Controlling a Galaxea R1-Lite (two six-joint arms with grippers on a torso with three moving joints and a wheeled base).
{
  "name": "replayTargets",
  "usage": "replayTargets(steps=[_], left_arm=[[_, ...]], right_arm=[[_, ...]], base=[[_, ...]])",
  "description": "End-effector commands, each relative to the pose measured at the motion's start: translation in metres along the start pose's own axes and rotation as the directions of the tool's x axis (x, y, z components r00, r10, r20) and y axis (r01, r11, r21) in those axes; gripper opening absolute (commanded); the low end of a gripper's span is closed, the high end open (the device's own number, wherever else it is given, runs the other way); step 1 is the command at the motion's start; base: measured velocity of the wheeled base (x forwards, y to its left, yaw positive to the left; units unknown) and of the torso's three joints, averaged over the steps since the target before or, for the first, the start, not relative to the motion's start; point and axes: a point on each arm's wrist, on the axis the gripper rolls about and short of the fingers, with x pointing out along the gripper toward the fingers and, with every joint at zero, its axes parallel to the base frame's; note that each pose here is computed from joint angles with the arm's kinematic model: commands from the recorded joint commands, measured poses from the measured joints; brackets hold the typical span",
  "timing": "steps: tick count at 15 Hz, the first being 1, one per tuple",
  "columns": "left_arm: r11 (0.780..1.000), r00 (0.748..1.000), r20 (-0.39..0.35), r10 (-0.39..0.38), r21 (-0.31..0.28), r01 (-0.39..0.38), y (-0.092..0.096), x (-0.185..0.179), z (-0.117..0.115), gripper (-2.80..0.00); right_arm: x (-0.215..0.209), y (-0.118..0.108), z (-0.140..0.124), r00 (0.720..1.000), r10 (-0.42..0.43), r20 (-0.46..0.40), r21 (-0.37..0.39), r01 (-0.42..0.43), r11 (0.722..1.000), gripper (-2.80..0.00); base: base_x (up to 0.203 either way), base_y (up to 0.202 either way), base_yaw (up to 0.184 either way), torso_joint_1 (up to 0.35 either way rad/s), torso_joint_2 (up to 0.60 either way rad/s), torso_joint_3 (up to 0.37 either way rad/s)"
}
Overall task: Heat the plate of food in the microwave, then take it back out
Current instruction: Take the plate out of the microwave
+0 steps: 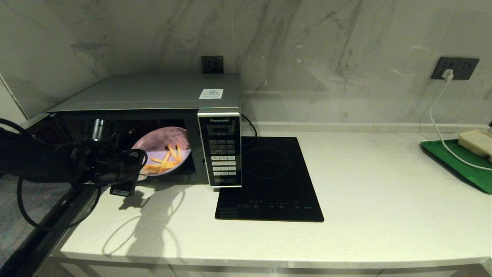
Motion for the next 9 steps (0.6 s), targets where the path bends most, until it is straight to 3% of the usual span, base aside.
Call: replayTargets(steps=[1,5,9], left_arm=[[0.999,0.999,-0.003,0.039,-0.010,-0.039,0.003,-0.010,0.000,-2.80],[0.999,0.999,-0.004,0.041,-0.010,-0.041,0.002,-0.039,-0.001,-2.80],[0.998,0.998,-0.005,0.060,-0.011,-0.060,0.014,-0.055,-0.003,-2.80]], right_arm=[[0.000,0.000,0.000,1.000,0.000,-0.001,0.001,0.000,1.000,-2.80],[0.000,0.000,0.000,1.000,0.000,-0.001,0.001,0.000,1.000,-2.80],[0.000,0.000,0.000,1.000,0.000,-0.001,0.001,0.000,1.000,-2.80]], base=[[0.000,0.000,0.000,0.000,0.00,0.000],[0.000,0.000,0.000,0.000,0.00,0.000],[0.000,0.000,0.000,0.000,0.00,0.000]])
